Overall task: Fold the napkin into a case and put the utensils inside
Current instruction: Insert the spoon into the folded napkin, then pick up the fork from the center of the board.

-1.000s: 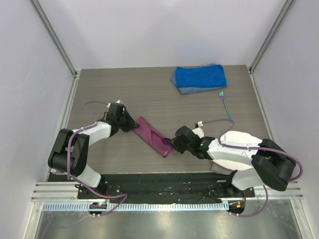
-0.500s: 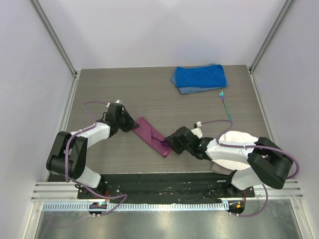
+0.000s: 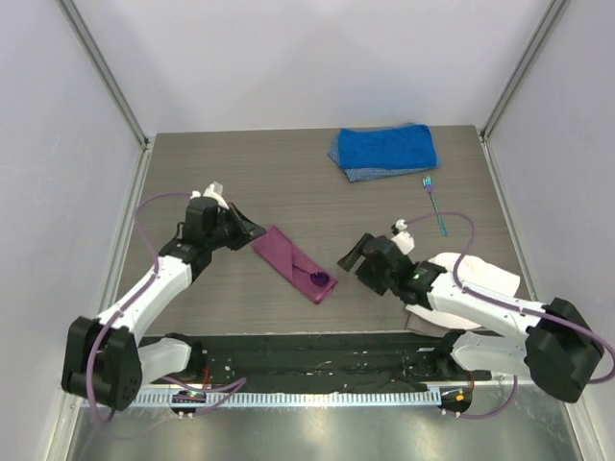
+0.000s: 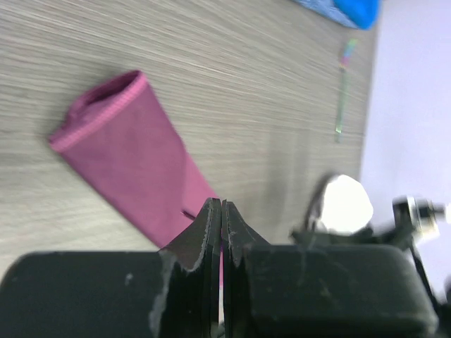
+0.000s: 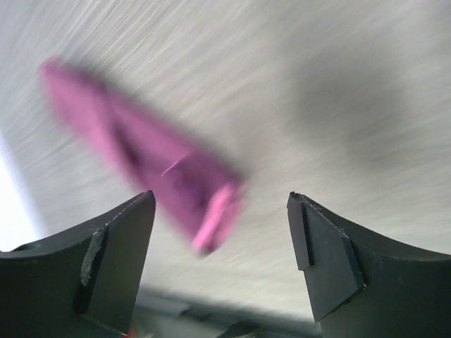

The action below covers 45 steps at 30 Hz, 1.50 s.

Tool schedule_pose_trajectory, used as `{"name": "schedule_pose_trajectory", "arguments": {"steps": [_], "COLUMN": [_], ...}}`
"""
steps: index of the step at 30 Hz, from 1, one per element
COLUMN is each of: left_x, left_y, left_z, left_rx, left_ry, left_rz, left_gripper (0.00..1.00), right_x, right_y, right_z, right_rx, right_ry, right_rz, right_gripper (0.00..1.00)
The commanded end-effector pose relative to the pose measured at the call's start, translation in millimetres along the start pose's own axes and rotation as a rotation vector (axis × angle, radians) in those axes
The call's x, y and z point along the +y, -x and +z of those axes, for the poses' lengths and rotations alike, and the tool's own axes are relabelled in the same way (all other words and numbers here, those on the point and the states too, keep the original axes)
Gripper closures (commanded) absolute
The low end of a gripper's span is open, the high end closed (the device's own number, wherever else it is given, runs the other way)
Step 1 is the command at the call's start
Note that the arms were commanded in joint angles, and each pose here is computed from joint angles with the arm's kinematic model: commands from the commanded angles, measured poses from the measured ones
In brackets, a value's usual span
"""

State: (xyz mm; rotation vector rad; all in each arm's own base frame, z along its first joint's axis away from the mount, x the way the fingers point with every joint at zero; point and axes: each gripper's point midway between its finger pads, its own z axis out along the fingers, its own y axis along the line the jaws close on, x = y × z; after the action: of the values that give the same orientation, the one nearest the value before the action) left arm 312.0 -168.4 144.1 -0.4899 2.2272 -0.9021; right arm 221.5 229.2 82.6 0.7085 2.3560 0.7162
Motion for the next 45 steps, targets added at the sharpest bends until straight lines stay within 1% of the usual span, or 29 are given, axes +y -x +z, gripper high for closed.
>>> {"name": "schedule_pose_trajectory", "arguments": {"steps": [1, 2, 3, 4, 5, 6, 7, 11, 12, 14, 15, 17, 18, 19, 21, 25, 26, 27, 29, 30, 32, 36, 37, 38, 40, 41, 43, 44, 45], "left_x": [-16, -17, -22, -26, -28, -30, -36, -46, -46, -49, -49, -50, -51, -52, -53, -52, -53, -51, -52, -53, -53, -55, -56, -56, -60, -60, -63, -63, -65], "left_y": [-14, -18, -22, -25, -28, -30, -35, -50, -53, -58, -61, -65, -65, -66, -67, -67, -67, -67, -68, -68, -69, -69, -69, -69, -67, -69, -70, -74, -76], "left_z": [-23, -25, -28, -32, -35, -37, -41, -50, -51, -55, -55, -57, -58, -58, -59, -58, -58, -56, -54, -54, -53, -54, -54, -54, -55, -54, -54, -51, -50], "left_rx": [0.038, 0.044, 0.057, 0.061, 0.066, 0.071, 0.077, 0.102, 0.104, 0.115, 0.121, 0.135, 0.139, 0.143, 0.150, 0.149, 0.149, 0.155, 0.165, 0.168, 0.174, 0.174, 0.176, 0.178, 0.172, 0.178, 0.188, 0.207, 0.215], "left_ry": [-0.074, -0.080, -0.098, -0.113, -0.122, -0.130, -0.149, -0.185, -0.186, -0.201, -0.201, -0.211, -0.216, -0.220, -0.228, -0.221, -0.221, -0.215, -0.213, -0.216, -0.213, -0.218, -0.220, -0.221, -0.227, -0.223, -0.230, -0.224, -0.227], "left_rz": [-0.020, -0.022, -0.020, -0.015, -0.014, -0.010, -0.005, 0.021, 0.026, 0.037, 0.040, 0.052, 0.055, 0.060, 0.071, 0.080, 0.080, 0.078, 0.076, 0.075, 0.073, 0.067, 0.065, 0.063, 0.065, 0.064, 0.069, 0.069, 0.074], "left_gripper": [0.95, 0.94, 0.94, 0.93, 0.92, 0.90, 0.89, 0.81, 0.78, 0.74, 0.73, 0.71, 0.71, 0.70, 0.69, 0.69, 0.69, 0.69, 0.69, 0.68, 0.68, 0.66, 0.66, 0.66, 0.65, 0.64, 0.60, 0.59, 0.57], "right_x": [-53, -63, -56, -68, -72, -68, -80, -101, -104, -120, -116, -125, -130, -139, -136, -143, -146, -144, -151, -150, -157, -162, -162, -161, -160, -160, -152, -158, -147], "right_y": [78, 96, 117, 148, 163, 183, 206, 254, 269, 287, 301, 304, 322, 322, 333, 346, 344, 347, 338, 342, 335, 328, 326, 325, 319, 311, 305, 290, 286], "right_z": [-7, -7, -9, -12, -13, -8, -10, 18, 35, 40, 45, 67, 65, 74, 78, 88, 95, 98, 108, 110, 110, 116, 116, 116, 114, 115, 112, 111, 114], "right_rx": [-0.094, -0.111, -0.145, -0.204, -0.219, -0.232, -0.262, -0.170, -0.149, -0.131, -0.140, -0.108, -0.126, -0.102, -0.103, -0.098, -0.076, -0.075, -0.023, -0.022, 0.012, 0.047, 0.052, 0.053, 0.070, 0.084, 0.078, 0.105, 0.087], "right_ry": [-0.197, -0.244, -0.245, -0.302, -0.337, -0.368, -0.419, -0.501, -0.531, -0.611, -0.611, -0.621, -0.628, -0.645, -0.645, -0.657, -0.648, -0.634, -0.635, -0.633, -0.666, -0.660, -0.661, -0.654, -0.648, -0.636, -0.593, -0.587, -0.521], "right_rz": [-0.268, -0.270, -0.282, -0.276, -0.326, -0.344, -0.313, -0.314, -0.318, -0.317, -0.343, -0.366, -0.363, -0.371, -0.424, -0.457, -0.456, -0.453, -0.441, -0.437, -0.424, -0.412, -0.411, -0.401, -0.384, -0.355, -0.323, -0.301, -0.265], "right_gripper": [0.16, 0.16, 0.15, 0.14, 0.14, 0.06, 0.01, 0.00, 0.00, 0.00, 0.00, 0.02, 0.04, 0.05, 0.06, 0.10, 0.12, 0.18, 0.26, 0.33, 0.40, 0.55, 0.55, 0.62, 0.69, 0.78, 0.82, 0.89, 0.92]}}
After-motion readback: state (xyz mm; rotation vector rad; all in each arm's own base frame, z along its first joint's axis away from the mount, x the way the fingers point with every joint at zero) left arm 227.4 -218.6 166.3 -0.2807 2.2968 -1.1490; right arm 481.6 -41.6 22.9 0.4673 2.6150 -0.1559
